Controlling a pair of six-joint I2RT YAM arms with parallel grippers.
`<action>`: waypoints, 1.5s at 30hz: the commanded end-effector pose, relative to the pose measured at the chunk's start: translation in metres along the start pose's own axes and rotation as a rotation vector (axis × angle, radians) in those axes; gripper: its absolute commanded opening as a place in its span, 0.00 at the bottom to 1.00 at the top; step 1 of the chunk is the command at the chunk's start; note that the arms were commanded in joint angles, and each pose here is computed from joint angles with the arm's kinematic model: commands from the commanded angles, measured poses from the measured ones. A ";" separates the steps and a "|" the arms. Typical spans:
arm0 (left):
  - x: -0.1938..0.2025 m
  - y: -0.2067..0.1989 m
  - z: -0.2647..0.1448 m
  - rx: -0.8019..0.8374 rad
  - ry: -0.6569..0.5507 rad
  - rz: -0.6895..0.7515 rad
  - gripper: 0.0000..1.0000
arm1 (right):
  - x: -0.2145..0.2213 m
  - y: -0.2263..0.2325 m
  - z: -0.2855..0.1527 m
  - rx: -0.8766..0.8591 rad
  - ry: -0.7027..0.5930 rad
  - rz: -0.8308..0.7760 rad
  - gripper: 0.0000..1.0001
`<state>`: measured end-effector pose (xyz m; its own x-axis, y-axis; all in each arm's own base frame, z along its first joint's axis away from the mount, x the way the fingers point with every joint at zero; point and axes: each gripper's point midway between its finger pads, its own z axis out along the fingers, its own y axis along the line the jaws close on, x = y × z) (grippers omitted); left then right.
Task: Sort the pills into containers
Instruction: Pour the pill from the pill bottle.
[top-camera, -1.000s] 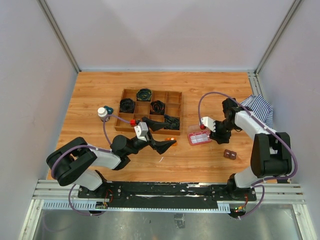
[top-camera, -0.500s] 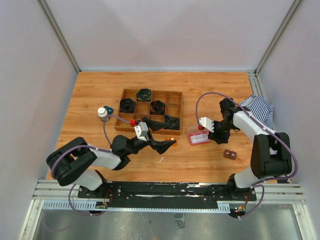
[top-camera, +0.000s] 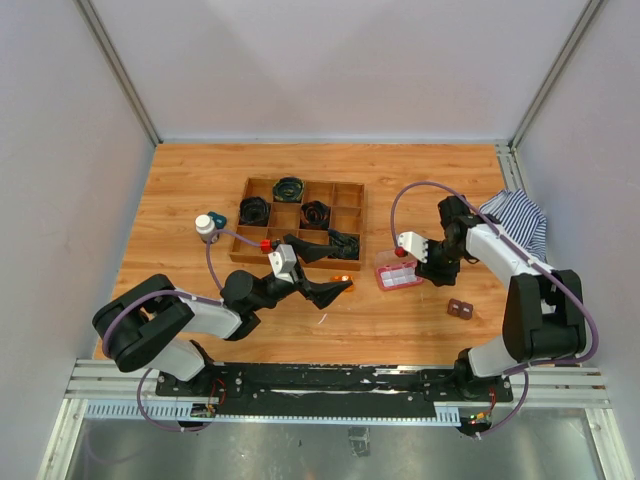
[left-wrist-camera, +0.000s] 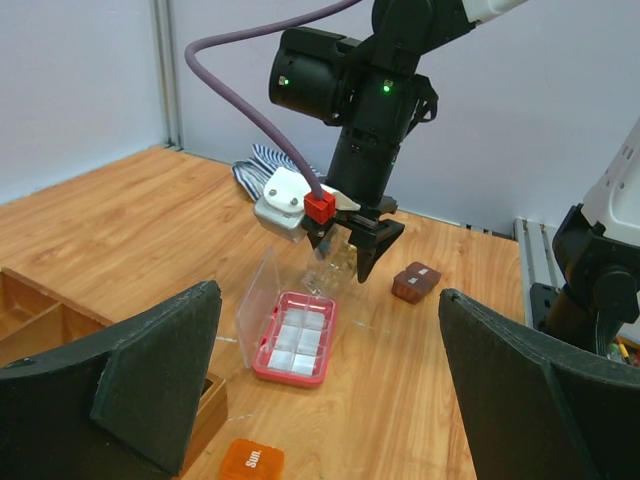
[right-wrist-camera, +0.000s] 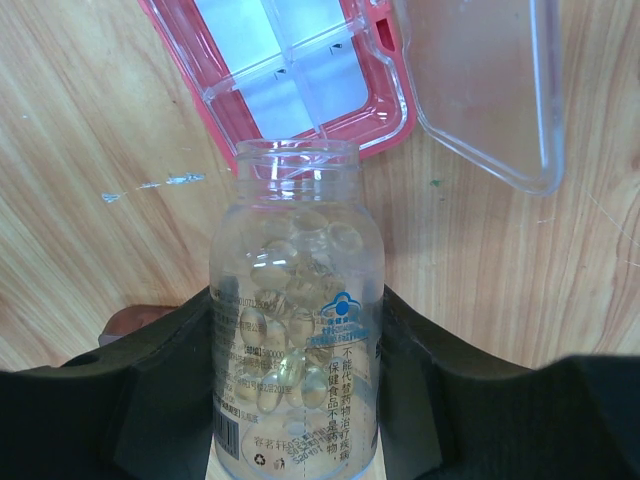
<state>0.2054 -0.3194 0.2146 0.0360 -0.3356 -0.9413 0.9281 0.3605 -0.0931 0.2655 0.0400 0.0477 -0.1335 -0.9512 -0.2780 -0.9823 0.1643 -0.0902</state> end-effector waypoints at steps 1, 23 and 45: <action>-0.043 -0.009 0.002 0.046 -0.173 0.076 0.99 | -0.003 0.007 -0.003 -0.002 0.000 -0.002 0.01; -0.042 -0.010 0.001 0.050 -0.172 0.077 0.99 | -0.006 0.011 -0.003 0.003 0.019 0.009 0.01; -0.042 -0.010 0.001 0.052 -0.173 0.080 0.99 | -0.005 0.011 0.006 0.012 -0.033 0.070 0.01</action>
<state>0.2039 -0.3202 0.2132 0.0332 -0.3316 -0.9428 0.9316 0.3519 -0.0910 0.2650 0.0412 0.0452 -0.1637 -0.9526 -0.2564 -0.9714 0.2009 -0.1264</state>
